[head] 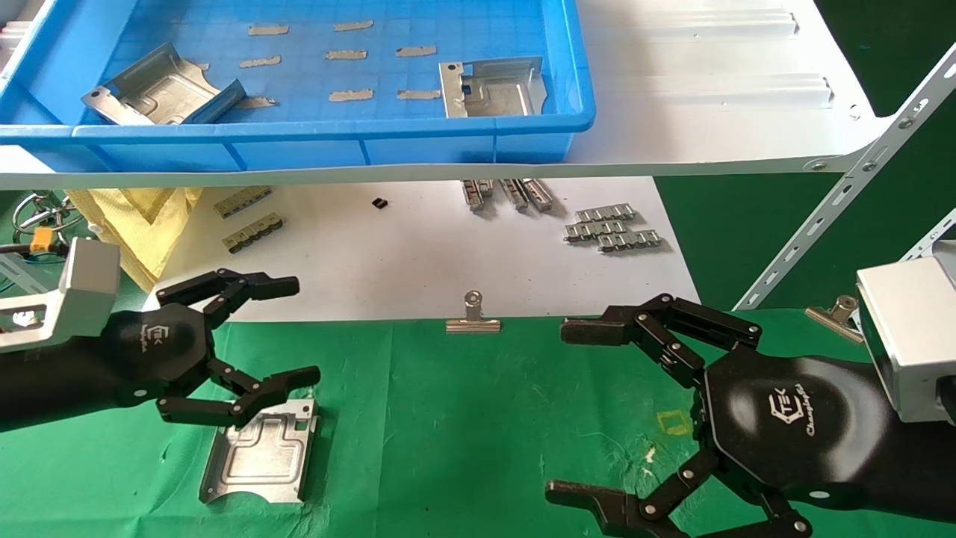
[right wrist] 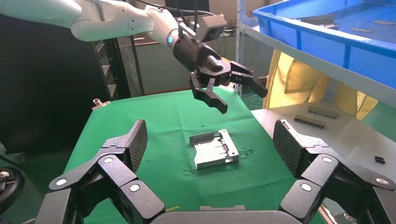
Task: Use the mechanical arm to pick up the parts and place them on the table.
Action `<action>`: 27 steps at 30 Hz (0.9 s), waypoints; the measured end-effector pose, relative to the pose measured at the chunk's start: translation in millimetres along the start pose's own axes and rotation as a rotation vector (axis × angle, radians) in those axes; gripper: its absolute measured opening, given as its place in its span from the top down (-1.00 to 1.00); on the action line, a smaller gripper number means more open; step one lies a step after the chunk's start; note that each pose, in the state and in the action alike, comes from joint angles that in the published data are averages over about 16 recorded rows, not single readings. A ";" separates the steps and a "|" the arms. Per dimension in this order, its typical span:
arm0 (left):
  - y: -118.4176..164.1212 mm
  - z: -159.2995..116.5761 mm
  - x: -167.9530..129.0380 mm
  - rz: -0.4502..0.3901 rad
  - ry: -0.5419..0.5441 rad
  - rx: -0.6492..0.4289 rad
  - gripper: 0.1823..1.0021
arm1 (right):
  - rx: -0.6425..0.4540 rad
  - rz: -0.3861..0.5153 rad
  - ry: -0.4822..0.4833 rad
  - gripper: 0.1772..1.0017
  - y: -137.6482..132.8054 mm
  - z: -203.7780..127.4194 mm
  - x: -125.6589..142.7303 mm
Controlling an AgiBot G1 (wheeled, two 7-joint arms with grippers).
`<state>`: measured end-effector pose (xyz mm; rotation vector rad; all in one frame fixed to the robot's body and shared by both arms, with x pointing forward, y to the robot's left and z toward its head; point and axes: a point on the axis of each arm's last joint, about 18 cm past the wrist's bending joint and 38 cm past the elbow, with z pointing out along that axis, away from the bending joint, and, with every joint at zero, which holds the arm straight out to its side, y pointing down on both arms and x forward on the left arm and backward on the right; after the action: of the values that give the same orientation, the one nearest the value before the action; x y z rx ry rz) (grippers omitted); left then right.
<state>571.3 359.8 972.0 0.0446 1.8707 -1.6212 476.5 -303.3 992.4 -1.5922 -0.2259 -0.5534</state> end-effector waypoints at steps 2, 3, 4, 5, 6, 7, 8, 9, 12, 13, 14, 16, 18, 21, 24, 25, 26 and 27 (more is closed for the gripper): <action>-4.3 1.3 4.0 -0.001 0.011 0.012 -1.00 | 0.000 0.000 0.000 -1.00 0.0 0.0 0.0; -6.5 1.9 6.1 -0.001 0.017 0.017 -1.00 | 0.000 0.000 0.000 -1.00 0.0 0.0 0.0; -8.7 2.5 8.2 -0.002 0.023 0.023 -1.00 | 0.000 0.000 0.000 -1.00 0.0 0.0 0.0; -11.0 3.0 10.4 -0.002 0.028 0.028 -1.00 | 0.000 0.000 0.000 -1.00 0.0 0.0 0.0; -13.2 3.6 12.6 -0.002 0.034 0.034 -1.00 | 0.000 0.000 0.000 -1.00 0.0 0.0 0.0; -15.5 4.1 14.9 -0.003 0.040 0.039 -1.00 | 0.000 0.000 0.000 -1.00 0.0 0.0 0.0; -17.8 4.6 17.2 -0.003 0.046 0.044 -1.00 | 0.000 0.000 0.000 -1.00 0.0 0.0 0.0; -20.1 5.1 19.6 -0.003 0.053 0.049 -1.00 | 0.000 0.000 0.000 -1.00 0.0 0.0 0.0; -26.9 6.3 27.0 -0.004 0.071 0.063 -1.00 | 0.000 0.000 0.000 -1.00 0.0 0.0 0.0; -29.2 6.7 29.6 -0.004 0.078 0.068 -1.00 | 0.000 0.000 0.000 -1.00 0.0 0.0 0.0; -31.5 7.0 32.2 -0.005 0.084 0.072 -1.00 | 0.000 0.000 0.000 -1.00 0.0 0.0 0.0; -36.0 7.7 37.5 -0.005 0.097 0.080 -1.00 | 0.000 0.000 0.000 -1.00 0.0 0.0 0.0; -40.6 8.3 43.0 -0.006 0.111 0.088 -1.00 | 0.000 0.000 0.000 -1.00 0.0 0.0 0.0; -47.5 9.0 51.7 -0.006 0.132 0.099 -1.00 | 0.000 0.000 0.000 -1.00 0.0 0.0 0.0; -54.3 9.5 60.8 -0.006 0.153 0.108 -1.00 | 0.000 0.000 0.000 -1.00 0.0 0.0 0.0; -56.5 9.7 63.9 -0.007 0.160 0.111 -1.00 | 0.000 0.000 0.000 -1.00 0.0 0.0 0.0; -58.5 9.8 66.7 -0.007 0.167 0.113 -1.00 | 0.000 0.000 0.000 -1.00 0.0 0.0 0.0; -60.6 9.9 69.7 -0.007 0.174 0.115 -1.00 | 0.000 0.000 0.000 -1.00 0.0 0.0 0.0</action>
<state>494.9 310.2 990.7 0.2360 1.9044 -1.7777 476.5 -303.3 992.4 -1.5921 -0.2259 -0.5535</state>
